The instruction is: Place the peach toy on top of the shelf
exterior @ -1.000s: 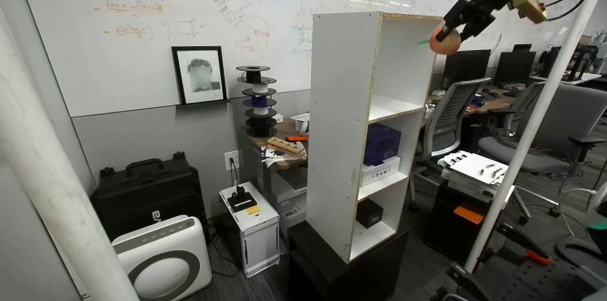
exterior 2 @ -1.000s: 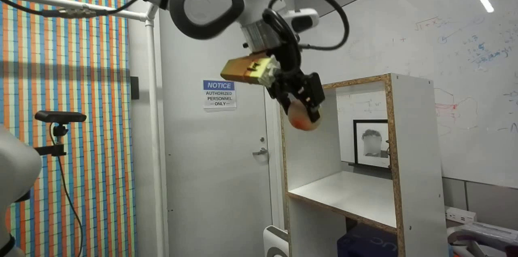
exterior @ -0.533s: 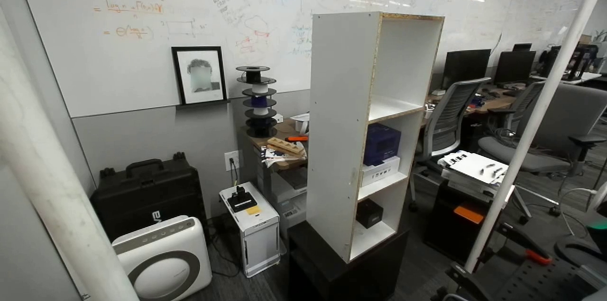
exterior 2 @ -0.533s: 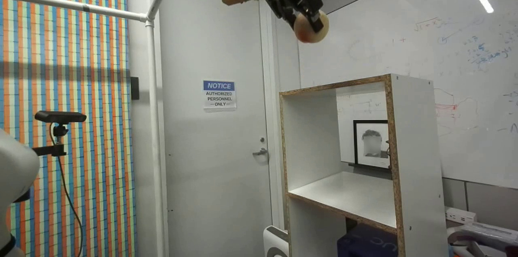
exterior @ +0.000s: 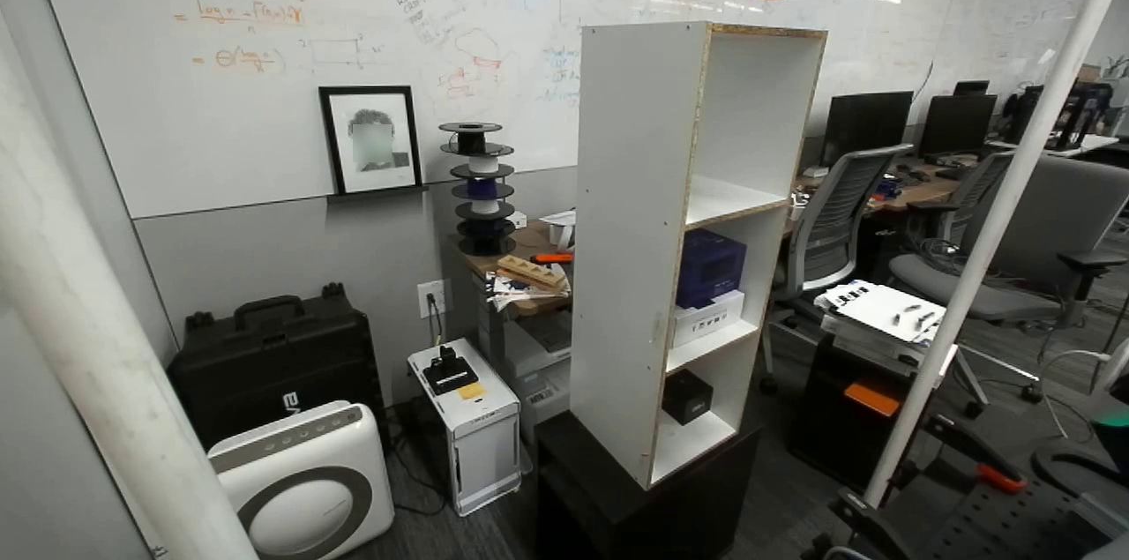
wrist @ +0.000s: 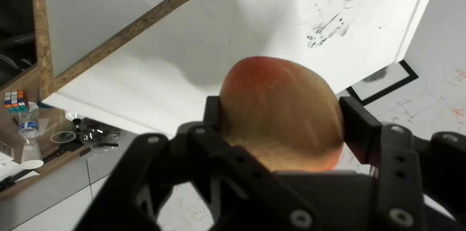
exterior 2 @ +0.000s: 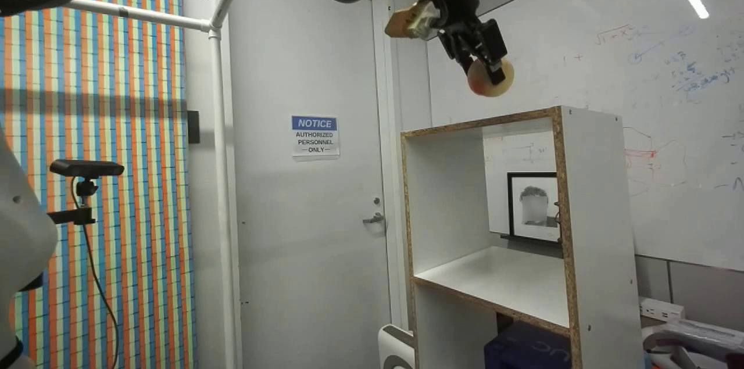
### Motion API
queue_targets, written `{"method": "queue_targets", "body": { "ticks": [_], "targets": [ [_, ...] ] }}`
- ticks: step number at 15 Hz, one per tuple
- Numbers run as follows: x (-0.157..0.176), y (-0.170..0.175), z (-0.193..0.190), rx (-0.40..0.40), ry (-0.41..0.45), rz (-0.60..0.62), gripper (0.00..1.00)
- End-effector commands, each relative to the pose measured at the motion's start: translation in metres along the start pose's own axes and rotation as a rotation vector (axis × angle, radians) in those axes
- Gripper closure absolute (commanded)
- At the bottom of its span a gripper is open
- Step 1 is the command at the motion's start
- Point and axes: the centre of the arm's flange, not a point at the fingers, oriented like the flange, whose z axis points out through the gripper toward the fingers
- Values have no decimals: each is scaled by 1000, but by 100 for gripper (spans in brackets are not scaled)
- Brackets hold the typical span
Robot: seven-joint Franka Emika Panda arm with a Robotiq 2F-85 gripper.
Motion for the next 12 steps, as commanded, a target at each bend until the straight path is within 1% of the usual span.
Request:
{"method": "queue_targets", "body": {
  "ticks": [1, 3, 4, 6, 7, 9, 11, 12],
  "targets": [
    [24, -22, 39, -25, -57, 22, 47],
    [21, -28, 53, -24, -82, 25, 47],
    [22, -30, 52, -18, -92, 29, 6],
    [18, -36, 44, -19, -111, 30, 0],
    [14, -37, 38, -15, -126, 26, 0],
    [12, -35, 12, -13, -140, 16, 0],
    [4, -33, -12, -10, -157, 4, 0],
    [-5, -28, -27, -6, -176, -8, 0]
  ]
}}
